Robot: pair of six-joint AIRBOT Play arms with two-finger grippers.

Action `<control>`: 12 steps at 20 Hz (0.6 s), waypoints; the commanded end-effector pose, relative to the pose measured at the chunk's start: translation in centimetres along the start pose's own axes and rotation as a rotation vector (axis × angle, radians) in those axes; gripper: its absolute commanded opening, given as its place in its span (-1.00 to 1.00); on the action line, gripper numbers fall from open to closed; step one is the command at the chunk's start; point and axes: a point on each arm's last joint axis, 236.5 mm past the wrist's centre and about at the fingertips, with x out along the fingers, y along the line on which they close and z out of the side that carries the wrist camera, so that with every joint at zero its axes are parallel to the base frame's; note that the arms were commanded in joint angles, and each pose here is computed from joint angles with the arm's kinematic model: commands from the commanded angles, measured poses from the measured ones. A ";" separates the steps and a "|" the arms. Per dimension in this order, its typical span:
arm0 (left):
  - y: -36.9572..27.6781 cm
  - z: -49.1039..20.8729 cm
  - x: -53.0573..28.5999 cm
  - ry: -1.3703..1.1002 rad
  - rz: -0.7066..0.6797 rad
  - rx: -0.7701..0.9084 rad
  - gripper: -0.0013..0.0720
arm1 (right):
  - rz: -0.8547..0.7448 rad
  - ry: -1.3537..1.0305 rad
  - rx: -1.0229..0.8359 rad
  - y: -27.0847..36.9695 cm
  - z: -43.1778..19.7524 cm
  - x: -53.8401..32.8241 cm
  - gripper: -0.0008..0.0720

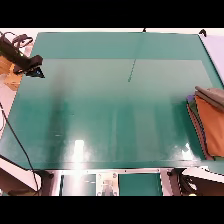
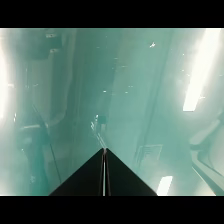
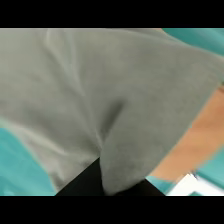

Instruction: Fold the shirts.

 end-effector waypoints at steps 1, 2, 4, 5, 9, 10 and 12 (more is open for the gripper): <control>-0.1 0.0 0.0 0.002 -0.003 -0.001 -0.90 | -0.194 0.145 0.082 -5.3 -3.5 3.8 -0.94; -0.1 -0.1 0.0 0.002 -0.003 -0.001 -0.90 | -0.218 0.186 0.090 -6.0 -4.4 5.4 -0.94; -0.1 0.0 0.0 -0.002 -0.003 -0.001 -0.90 | -0.229 0.251 0.094 -6.8 -6.0 8.5 -0.77; -0.1 0.1 0.0 -0.003 -0.003 -0.001 -0.90 | -0.235 0.286 0.097 -7.2 -6.9 9.8 -0.41; -0.1 0.1 0.0 -0.003 -0.003 -0.001 -0.90 | -0.272 0.398 0.127 -8.1 -9.3 11.3 0.51; -0.1 0.1 0.0 -0.003 -0.003 -0.001 -0.90 | -0.272 0.387 0.154 -7.8 -8.9 10.8 0.51; -0.1 -0.1 0.0 0.002 -0.002 0.000 -0.90 | -0.164 0.312 0.134 -4.4 -6.6 9.5 0.44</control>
